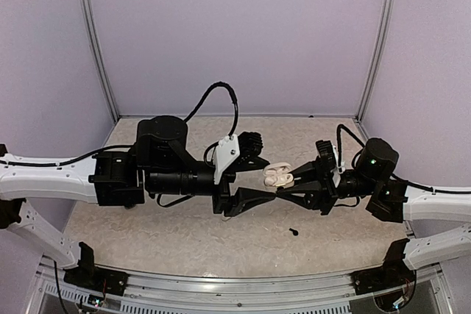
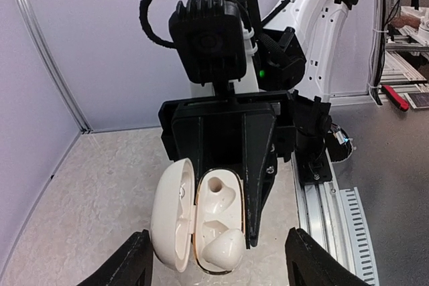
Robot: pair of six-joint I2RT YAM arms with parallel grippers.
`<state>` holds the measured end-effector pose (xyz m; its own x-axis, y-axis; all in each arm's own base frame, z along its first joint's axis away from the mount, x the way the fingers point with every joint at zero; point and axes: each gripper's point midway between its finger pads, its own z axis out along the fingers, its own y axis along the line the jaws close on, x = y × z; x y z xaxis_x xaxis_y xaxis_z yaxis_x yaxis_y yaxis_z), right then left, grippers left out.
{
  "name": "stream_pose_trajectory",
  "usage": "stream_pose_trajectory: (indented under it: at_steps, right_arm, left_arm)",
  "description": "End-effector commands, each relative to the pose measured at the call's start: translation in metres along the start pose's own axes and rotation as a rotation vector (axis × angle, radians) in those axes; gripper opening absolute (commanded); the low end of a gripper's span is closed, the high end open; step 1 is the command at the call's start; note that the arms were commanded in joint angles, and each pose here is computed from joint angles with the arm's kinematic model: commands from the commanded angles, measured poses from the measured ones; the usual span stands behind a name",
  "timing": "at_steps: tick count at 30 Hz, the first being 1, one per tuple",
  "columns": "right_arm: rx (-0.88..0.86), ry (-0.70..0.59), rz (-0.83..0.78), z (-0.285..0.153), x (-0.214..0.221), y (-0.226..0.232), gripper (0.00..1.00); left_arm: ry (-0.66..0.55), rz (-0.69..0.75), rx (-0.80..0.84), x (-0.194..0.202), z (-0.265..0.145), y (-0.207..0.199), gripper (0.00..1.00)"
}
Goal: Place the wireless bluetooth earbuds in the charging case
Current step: Adjust the left earbud in the left side groove of the charging case.
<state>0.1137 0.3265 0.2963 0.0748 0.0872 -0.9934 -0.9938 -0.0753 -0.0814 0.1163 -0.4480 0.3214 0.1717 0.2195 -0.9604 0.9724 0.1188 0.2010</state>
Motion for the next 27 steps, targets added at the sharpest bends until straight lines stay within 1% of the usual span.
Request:
stream_pose_trajectory:
  at_steps: [1, 8, 23, 27]
  right_arm:
    - [0.0, -0.019, -0.008, 0.001, -0.007, 0.002, 0.0]
    - [-0.001, -0.012, -0.007, 0.001, -0.006, 0.002, 0.0]
    - [-0.008, -0.008, -0.009, 0.002, -0.006, 0.002, 0.0]
    - [-0.004, -0.006, -0.007, 0.002, -0.006, 0.002, 0.0]
  left_arm:
    - [-0.047, -0.023, -0.029, -0.013, -0.014, 0.007, 0.67]
    - [-0.067, -0.034, -0.072, -0.02, -0.021, 0.019, 0.64]
    - [-0.025, -0.029, -0.146, -0.014, -0.012, 0.032, 0.6]
    - [-0.005, -0.018, -0.143, -0.01, -0.007, 0.031, 0.59]
